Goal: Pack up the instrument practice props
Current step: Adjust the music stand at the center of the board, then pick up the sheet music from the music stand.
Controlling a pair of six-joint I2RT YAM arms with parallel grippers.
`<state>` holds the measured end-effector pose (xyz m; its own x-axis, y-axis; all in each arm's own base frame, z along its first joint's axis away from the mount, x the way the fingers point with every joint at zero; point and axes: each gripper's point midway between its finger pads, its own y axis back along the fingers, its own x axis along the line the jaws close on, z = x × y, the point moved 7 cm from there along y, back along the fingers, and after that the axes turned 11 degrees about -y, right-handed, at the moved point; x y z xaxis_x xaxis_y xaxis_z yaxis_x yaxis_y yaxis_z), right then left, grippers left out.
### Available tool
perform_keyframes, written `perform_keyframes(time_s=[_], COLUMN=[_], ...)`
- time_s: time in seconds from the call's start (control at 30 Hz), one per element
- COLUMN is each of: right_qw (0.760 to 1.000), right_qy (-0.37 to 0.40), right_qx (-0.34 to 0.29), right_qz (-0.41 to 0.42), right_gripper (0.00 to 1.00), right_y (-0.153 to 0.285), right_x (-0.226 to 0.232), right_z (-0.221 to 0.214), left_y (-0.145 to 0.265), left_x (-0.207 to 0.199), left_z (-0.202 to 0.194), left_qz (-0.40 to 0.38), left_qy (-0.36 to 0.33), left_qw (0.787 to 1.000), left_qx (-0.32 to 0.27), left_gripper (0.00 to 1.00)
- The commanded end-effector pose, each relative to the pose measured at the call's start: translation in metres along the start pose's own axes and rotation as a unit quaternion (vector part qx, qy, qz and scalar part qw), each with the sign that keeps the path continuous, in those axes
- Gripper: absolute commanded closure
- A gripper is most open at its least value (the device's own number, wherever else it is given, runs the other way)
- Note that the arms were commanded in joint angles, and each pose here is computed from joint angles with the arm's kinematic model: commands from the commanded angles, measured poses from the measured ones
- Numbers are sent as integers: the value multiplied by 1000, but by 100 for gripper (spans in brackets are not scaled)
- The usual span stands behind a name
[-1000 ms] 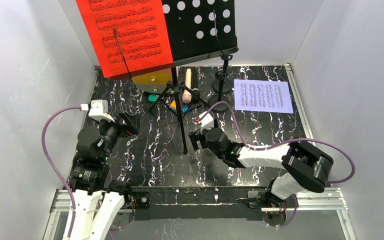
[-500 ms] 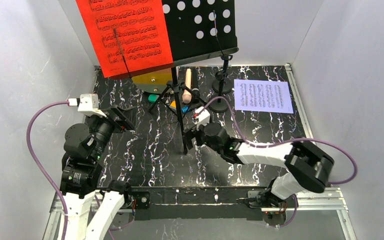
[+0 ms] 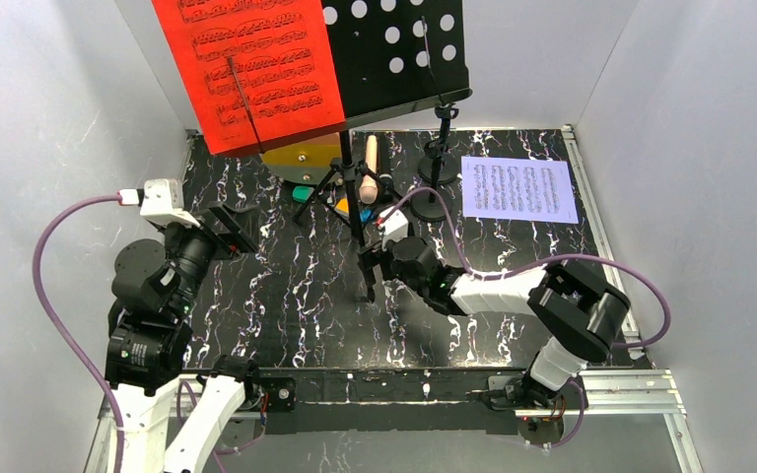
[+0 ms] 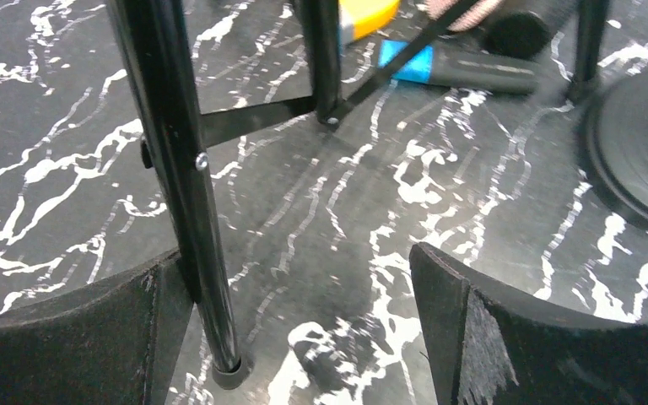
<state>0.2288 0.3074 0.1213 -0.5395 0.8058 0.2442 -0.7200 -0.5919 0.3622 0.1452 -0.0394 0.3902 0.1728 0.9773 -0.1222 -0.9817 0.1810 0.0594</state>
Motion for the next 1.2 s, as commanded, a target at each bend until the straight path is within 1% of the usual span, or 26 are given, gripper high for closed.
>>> perform_keyframes(time_s=[0.0,0.1,0.23,0.33,0.43,0.53,0.7,0.8,0.97,1.03,1.1,1.17], right_qw=[999,998,997,998,999,996,987,976,955,947,939,933], right_qy=[-11,-33,-45,-43,-36,-28,-5,4,23,30,36,40], right_qx=[3,14,30,34,11,-15,-53,-69,-114,-127,-137,-145], right_qz=[-47,-54,-51,-16,35,78,148,206,275,293,312,327], right_gripper=[1,1,1,1,1,1,4,8,16,19,20,22], right_y=[22,35,47,58,74,95,136,162,198,206,211,212], right_x=[-35,-46,-46,-36,-20,-3,28,48,70,78,85,92], right_z=[0,-8,-11,5,39,83,163,204,255,271,285,299], left_y=[1,2,3,0,2,4,3,5,7,11,12,7], left_x=[3,1,-3,-14,-23,-32,-31,-33,-34,-31,-28,-28], left_z=[23,35,52,64,80,98,121,130,131,132,133,135], left_qz=[18,13,5,-41,-74,-105,-87,-90,-93,-78,-63,-66], left_qy=[-17,-20,-23,-16,-8,2,13,18,22,24,23,21], left_qw=[1000,999,999,998,995,991,991,989,988,989,989,989], left_qx=[-15,-25,-37,-44,-60,-77,-102,-114,-119,-127,-134,-131], left_gripper=[15,15,16,16,16,17,19,19,20,20,20,21])
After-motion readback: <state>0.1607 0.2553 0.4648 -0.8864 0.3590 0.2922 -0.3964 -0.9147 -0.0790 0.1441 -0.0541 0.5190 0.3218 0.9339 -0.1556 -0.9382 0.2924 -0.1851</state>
